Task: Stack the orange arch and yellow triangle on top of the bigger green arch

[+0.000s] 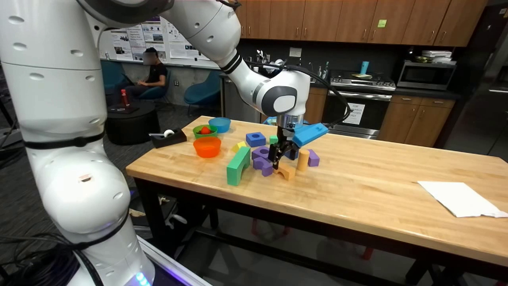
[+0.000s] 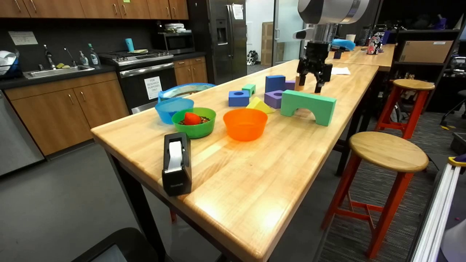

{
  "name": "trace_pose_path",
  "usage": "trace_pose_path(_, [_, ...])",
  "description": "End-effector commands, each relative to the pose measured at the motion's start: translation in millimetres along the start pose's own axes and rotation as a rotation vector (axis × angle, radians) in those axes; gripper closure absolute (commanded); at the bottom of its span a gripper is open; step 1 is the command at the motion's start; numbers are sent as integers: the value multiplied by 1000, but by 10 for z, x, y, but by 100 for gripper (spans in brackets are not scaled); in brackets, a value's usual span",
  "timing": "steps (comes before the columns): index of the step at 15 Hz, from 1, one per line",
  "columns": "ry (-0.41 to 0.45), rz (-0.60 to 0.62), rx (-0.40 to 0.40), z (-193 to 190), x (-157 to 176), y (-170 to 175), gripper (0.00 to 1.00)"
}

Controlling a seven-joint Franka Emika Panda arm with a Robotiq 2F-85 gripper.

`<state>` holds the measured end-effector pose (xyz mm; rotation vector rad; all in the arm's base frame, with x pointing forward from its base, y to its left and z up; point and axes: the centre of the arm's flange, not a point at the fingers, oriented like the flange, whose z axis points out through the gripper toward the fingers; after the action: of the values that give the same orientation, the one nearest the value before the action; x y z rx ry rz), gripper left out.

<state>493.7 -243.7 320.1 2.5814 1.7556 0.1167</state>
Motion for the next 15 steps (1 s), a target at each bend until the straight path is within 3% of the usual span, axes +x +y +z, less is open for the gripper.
trace_pose_path(1, [-2, -19, -17, 38, -76, 57, 0])
trace_pose_path(12, [-10, -23, -8, 134, -60, 47, 0])
trace_pose_path(13, [-10, -23, -8, 140, -59, 47, 25])
trace_pose_path(15, [-8, -20, -9, 138, -58, 46, 32])
